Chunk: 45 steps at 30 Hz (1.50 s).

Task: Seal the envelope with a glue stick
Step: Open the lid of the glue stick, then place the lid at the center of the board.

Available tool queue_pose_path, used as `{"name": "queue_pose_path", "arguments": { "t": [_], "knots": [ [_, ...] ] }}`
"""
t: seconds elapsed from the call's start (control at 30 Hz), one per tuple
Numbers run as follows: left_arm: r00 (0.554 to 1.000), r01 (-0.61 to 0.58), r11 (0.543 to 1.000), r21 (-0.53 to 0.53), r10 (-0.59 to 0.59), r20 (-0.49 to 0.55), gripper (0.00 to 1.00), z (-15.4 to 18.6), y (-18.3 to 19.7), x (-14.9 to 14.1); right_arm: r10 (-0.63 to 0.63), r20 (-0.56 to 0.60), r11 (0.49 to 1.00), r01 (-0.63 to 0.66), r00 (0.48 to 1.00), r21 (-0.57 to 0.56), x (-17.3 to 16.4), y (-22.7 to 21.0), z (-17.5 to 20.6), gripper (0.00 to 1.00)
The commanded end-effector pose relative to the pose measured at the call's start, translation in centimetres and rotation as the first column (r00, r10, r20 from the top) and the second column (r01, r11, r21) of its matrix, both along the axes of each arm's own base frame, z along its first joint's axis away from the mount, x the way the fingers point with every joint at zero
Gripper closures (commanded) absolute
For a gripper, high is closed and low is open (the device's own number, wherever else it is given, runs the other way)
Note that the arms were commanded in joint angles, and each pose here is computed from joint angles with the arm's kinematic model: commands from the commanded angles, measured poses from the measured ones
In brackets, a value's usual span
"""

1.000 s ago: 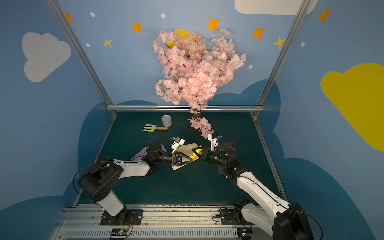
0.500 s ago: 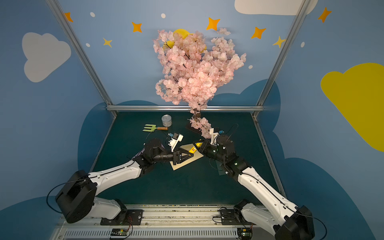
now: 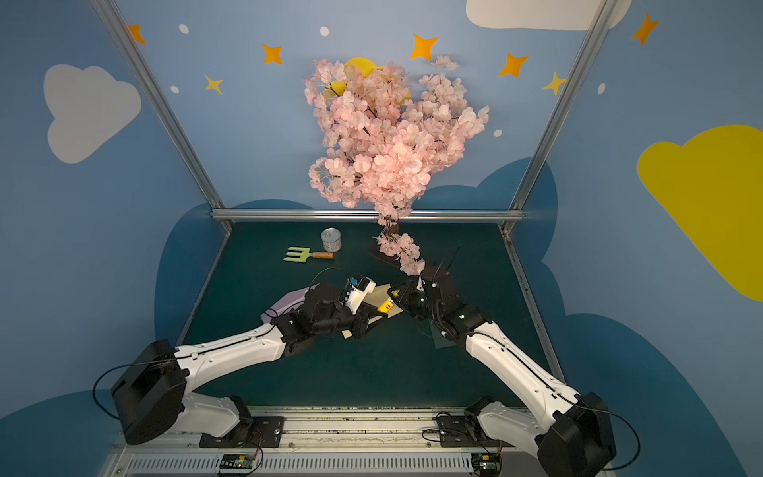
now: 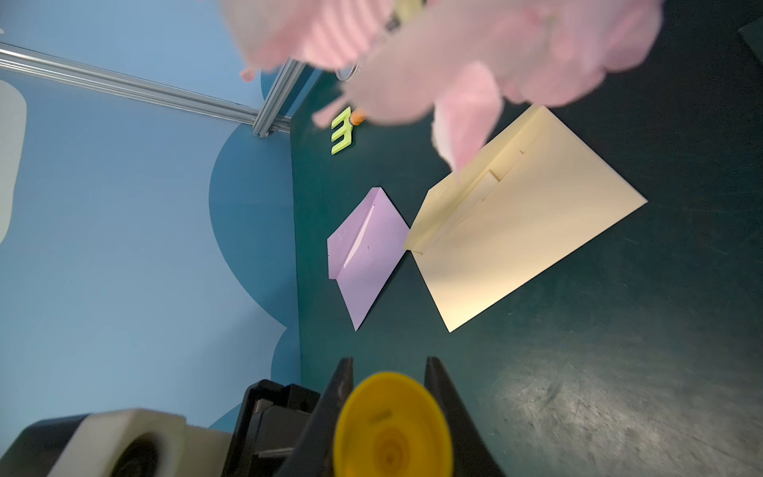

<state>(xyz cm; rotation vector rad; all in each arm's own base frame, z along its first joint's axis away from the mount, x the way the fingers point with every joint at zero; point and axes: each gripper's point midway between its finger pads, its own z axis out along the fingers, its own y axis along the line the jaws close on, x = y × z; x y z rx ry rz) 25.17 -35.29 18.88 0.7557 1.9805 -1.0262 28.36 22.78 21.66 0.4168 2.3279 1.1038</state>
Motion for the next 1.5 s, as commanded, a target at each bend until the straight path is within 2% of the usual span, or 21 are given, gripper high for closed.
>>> {"name": "queue_pose_path", "arguments": {
  "t": [0.0,0.1,0.27,0.4,0.5,0.6,0.67,0.73,0.9,1.0,1.17,1.3,1.47],
  "knots": [
    [0.99,-0.048,0.976,0.212,0.075,-0.12,0.97,-5.9,4.2,-1.3,-0.418,0.184,0.846,0.455,0.89,-0.277,5.2,-12.1,-0.6,1.0],
    [0.989,-0.02,0.981,0.195,0.048,-0.139,0.97,-6.0,4.0,-1.9,-0.431,0.196,0.83,0.472,0.881,-0.298,5.4,-13.2,-0.6,1.0],
    [0.974,0.092,0.993,0.072,-0.075,-0.213,0.97,-4.7,2.8,-3.8,-0.413,0.223,0.827,0.466,0.883,-0.316,5.8,-13.7,-0.7,1.0],
    [0.927,0.216,0.973,-0.081,-0.23,-0.295,0.97,-2.6,2.1,-5.6,-0.361,0.268,0.858,0.431,0.893,-0.278,6.3,-12.8,-0.3,1.0],
    [0.86,0.32,0.925,-0.208,-0.375,-0.346,0.98,-0.7,1.8,-7.2,-0.324,0.318,0.88,0.407,0.891,-0.244,6.8,-12.3,0.2,1.0],
    [0.811,0.377,0.887,-0.266,-0.455,-0.367,0.97,0.3,1.7,-8.4,-0.322,0.324,0.894,0.398,0.89,-0.205,7.1,-12.3,0.2,1.0],
    [0.813,0.37,0.889,-0.271,-0.451,-0.368,0.98,0.6,2.0,-8.3,-0.319,0.315,0.902,0.389,0.894,-0.19,7.3,-12.2,0.1,1.0],
    [0.839,0.336,0.909,-0.245,-0.407,-0.361,0.97,0.3,2.5,-7.7,-0.32,0.303,0.904,0.385,0.898,-0.187,7.3,-12.2,0.1,1.0],
    [0.907,0.215,0.975,-0.063,-0.223,-0.357,0.97,-2.7,3.8,-5.5,-0.278,0.287,0.912,0.346,0.917,-0.222,7.0,-11.8,0.1,1.0],
    [0.917,0.137,0.989,0.056,-0.105,-0.385,0.97,-5.5,4.8,-4.5,-0.221,0.232,0.912,0.285,0.947,-0.296,6.4,-11.6,-0.8,1.0],
    [0.898,0.132,0.971,0.202,-0.03,-0.44,0.97,-9.1,4.8,-4.9,-0.18,0.084,0.889,0.198,0.98,-0.414,4.5,-12.0,-4.3,1.0],
    [0.887,0.141,0.952,0.272,0.001,-0.462,0.97,-10.6,3.9,-4.9,-0.147,0.015,0.901,0.14,0.989,-0.411,3.4,-11.5,-5.6,1.0],
    [0.888,0.174,0.935,0.31,-0.013,-0.459,0.97,-11.3,2.6,-5.0,-0.046,-0.107,0.927,0.002,0.993,-0.376,1.7,-9.8,-7.3,1.0]
  ]
}}
